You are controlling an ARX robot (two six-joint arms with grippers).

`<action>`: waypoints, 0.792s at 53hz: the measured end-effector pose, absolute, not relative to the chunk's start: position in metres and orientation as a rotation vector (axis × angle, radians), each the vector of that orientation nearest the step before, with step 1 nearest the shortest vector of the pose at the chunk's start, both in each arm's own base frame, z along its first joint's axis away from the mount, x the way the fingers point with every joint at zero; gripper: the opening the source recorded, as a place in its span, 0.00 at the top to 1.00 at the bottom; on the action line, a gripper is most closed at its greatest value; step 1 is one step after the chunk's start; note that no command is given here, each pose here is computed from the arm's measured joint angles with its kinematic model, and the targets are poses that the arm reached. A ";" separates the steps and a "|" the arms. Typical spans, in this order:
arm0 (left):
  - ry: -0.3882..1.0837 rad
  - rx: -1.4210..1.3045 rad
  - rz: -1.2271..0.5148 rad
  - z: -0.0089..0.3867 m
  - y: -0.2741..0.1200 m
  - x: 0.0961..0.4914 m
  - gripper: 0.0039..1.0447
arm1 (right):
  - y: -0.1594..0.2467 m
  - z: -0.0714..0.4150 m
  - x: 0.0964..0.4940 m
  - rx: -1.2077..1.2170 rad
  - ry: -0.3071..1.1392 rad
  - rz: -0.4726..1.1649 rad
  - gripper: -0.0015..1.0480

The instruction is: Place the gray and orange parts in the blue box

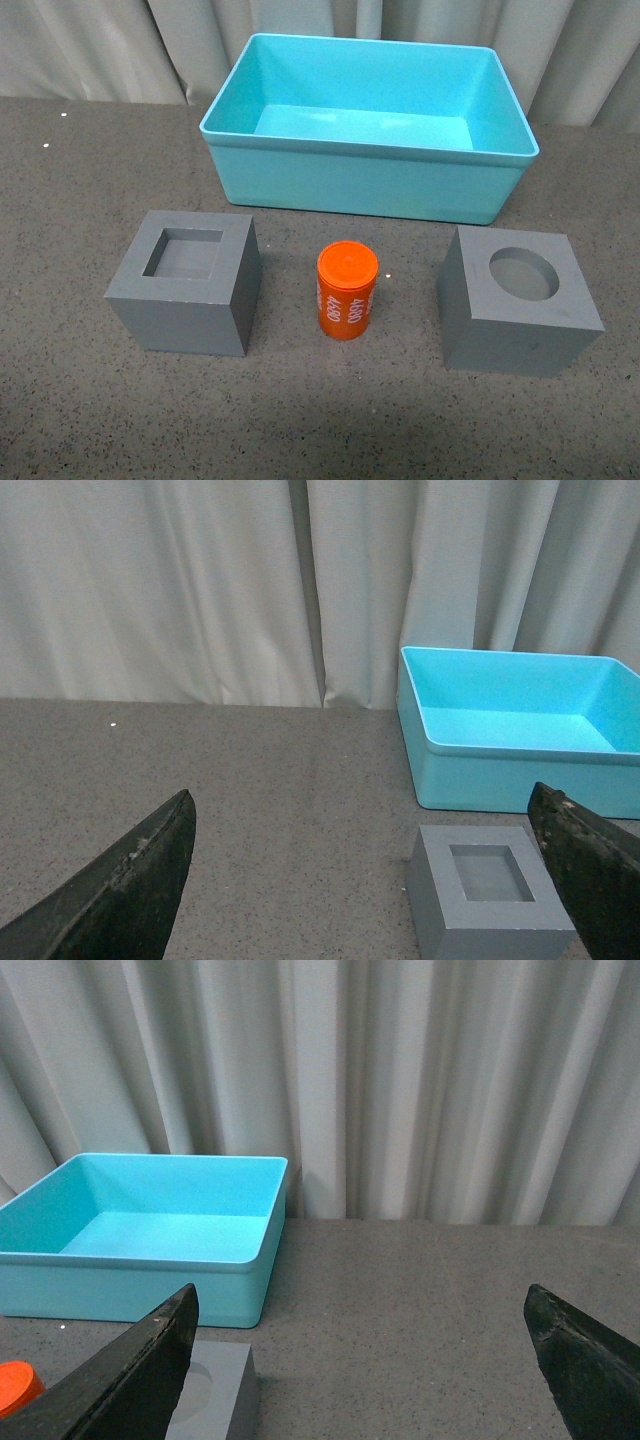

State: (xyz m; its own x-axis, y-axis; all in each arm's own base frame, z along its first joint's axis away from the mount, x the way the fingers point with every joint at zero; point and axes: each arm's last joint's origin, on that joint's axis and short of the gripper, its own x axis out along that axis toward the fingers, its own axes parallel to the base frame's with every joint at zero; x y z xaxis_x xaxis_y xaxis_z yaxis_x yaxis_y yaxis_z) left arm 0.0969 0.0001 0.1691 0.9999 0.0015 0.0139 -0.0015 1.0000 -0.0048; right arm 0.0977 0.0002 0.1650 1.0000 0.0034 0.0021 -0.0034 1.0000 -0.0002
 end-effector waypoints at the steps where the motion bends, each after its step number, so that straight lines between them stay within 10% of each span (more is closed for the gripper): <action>1: -0.014 -0.004 0.001 0.169 0.000 0.097 0.06 | 0.000 0.165 0.098 0.000 -0.002 0.003 0.09; 11: -0.014 -0.004 0.001 0.169 0.000 0.097 0.06 | 0.003 0.160 0.106 -0.211 0.188 -0.158 0.09; 42: -0.014 -0.005 0.001 0.169 0.000 0.097 0.06 | 0.043 0.113 0.234 -0.090 0.761 0.075 0.09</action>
